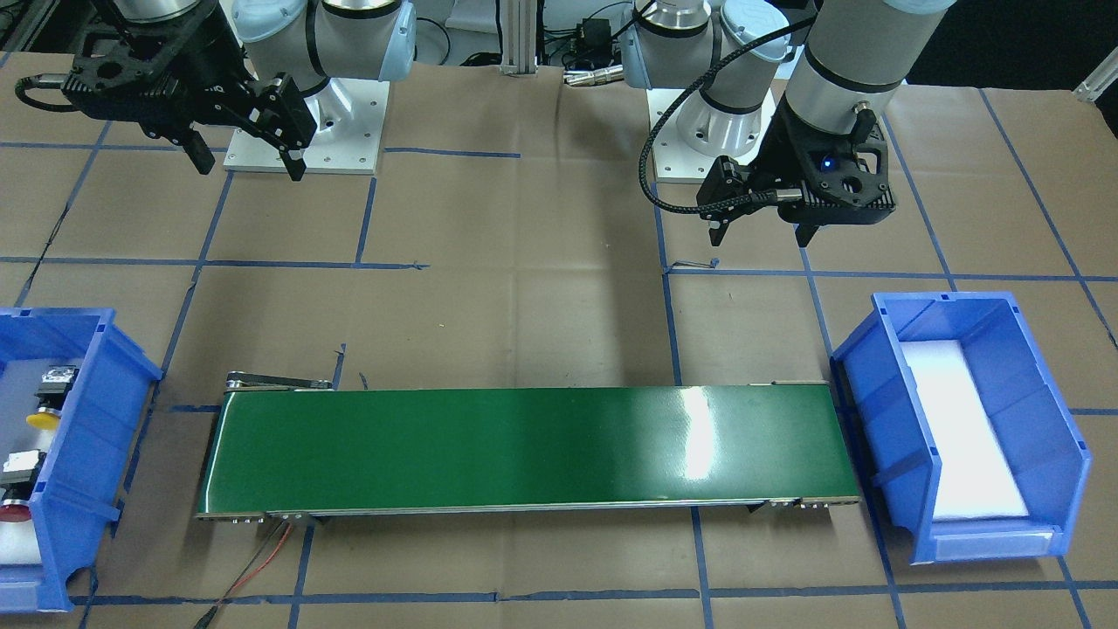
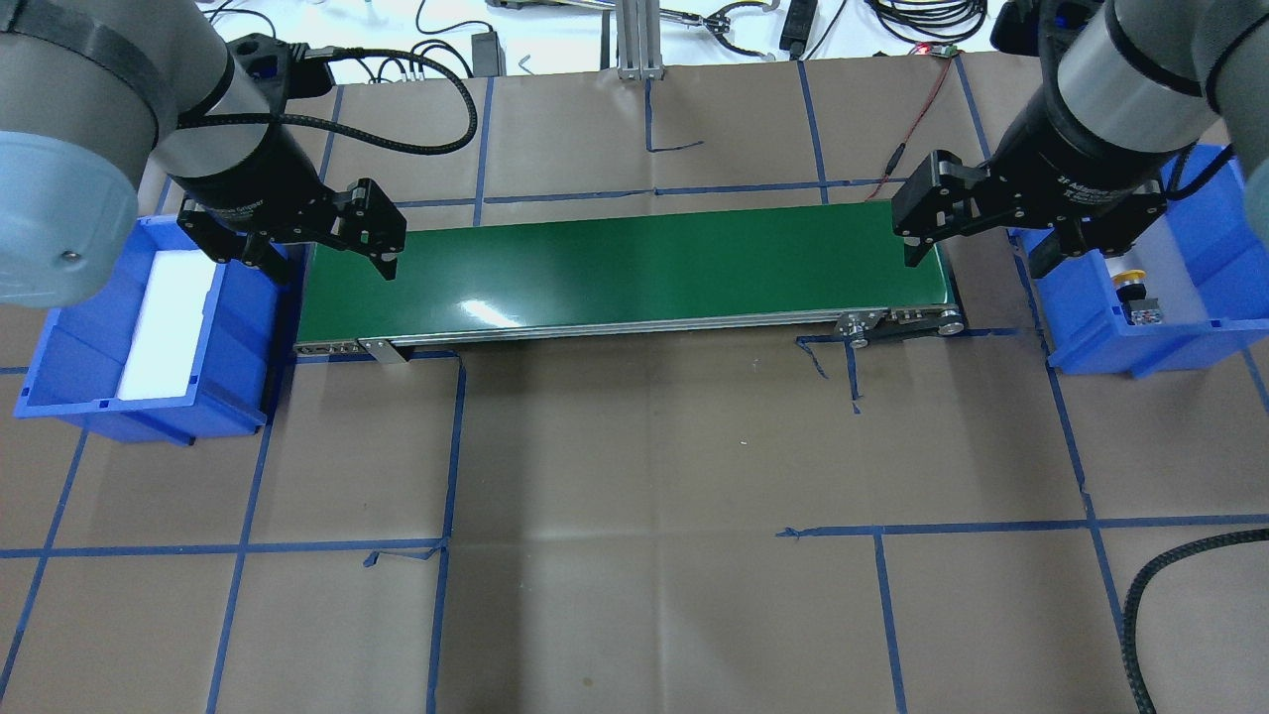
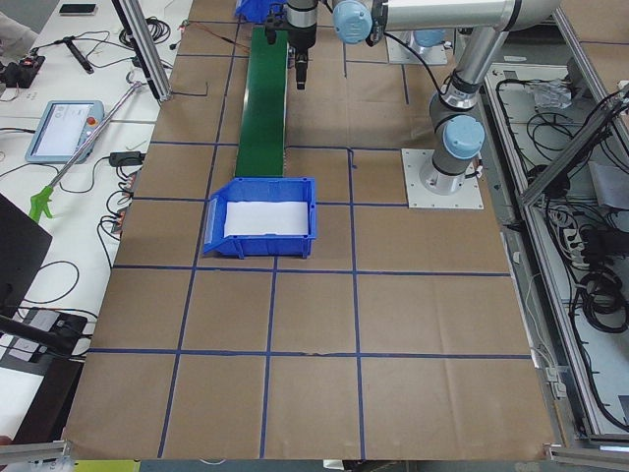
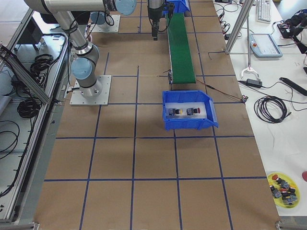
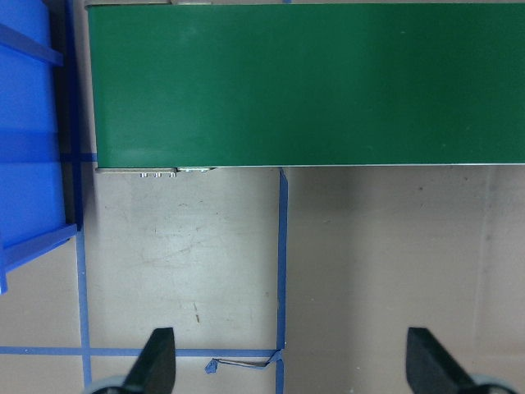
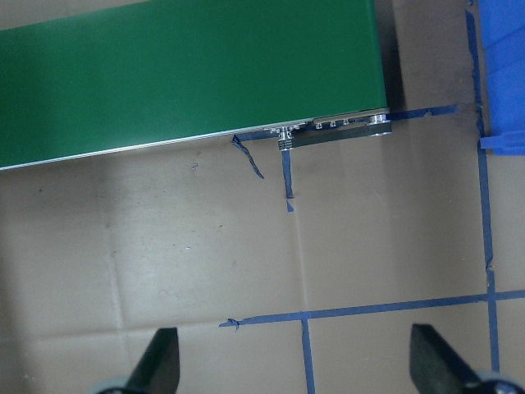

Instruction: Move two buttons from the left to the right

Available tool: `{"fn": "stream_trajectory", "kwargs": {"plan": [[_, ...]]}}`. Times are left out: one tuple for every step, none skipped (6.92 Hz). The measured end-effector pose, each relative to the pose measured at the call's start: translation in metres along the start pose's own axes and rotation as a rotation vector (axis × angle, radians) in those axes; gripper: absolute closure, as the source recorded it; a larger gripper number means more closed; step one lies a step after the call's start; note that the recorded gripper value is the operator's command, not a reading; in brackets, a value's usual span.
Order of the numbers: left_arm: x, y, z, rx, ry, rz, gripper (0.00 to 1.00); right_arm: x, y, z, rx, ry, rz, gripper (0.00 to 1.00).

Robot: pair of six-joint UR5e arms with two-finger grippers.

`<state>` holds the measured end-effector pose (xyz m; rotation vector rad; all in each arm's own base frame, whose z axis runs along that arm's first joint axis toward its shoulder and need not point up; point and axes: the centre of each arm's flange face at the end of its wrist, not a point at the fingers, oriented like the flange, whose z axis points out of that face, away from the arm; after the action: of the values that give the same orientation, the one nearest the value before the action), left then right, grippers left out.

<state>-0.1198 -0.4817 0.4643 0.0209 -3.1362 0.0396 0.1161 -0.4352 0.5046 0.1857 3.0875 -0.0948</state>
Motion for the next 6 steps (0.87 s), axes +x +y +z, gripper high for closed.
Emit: {"fn": "stream_trajectory", "kwargs": {"plan": [[0.0000,-0.0001,0.0000,0.000,0.000,0.000,0.00,0.0013,-0.0019,0.0029,-0.006,0.013,0.000,0.00],[0.0000,-0.0001,-0.0002,0.001,0.000,0.000,0.00,0.0023,-0.0030,0.0032,-0.007,0.024,-0.001,0.00],[0.0000,-0.0001,-0.0003,0.001,0.000,0.000,0.00,0.0031,-0.0025,0.0014,-0.003,0.032,-0.003,0.00],[0.0000,-0.0001,-0.0005,0.001,0.000,0.000,0.00,0.0048,-0.0006,-0.0016,0.004,0.050,-0.004,0.00],[0.0000,0.0000,-0.0005,0.001,0.000,0.000,0.00,0.0062,0.0012,-0.0034,0.007,0.067,-0.006,0.00],[0.0000,0.0000,-0.0004,0.001,0.000,0.000,0.00,0.0069,0.0017,-0.0034,0.006,0.075,-0.007,0.00]]}}
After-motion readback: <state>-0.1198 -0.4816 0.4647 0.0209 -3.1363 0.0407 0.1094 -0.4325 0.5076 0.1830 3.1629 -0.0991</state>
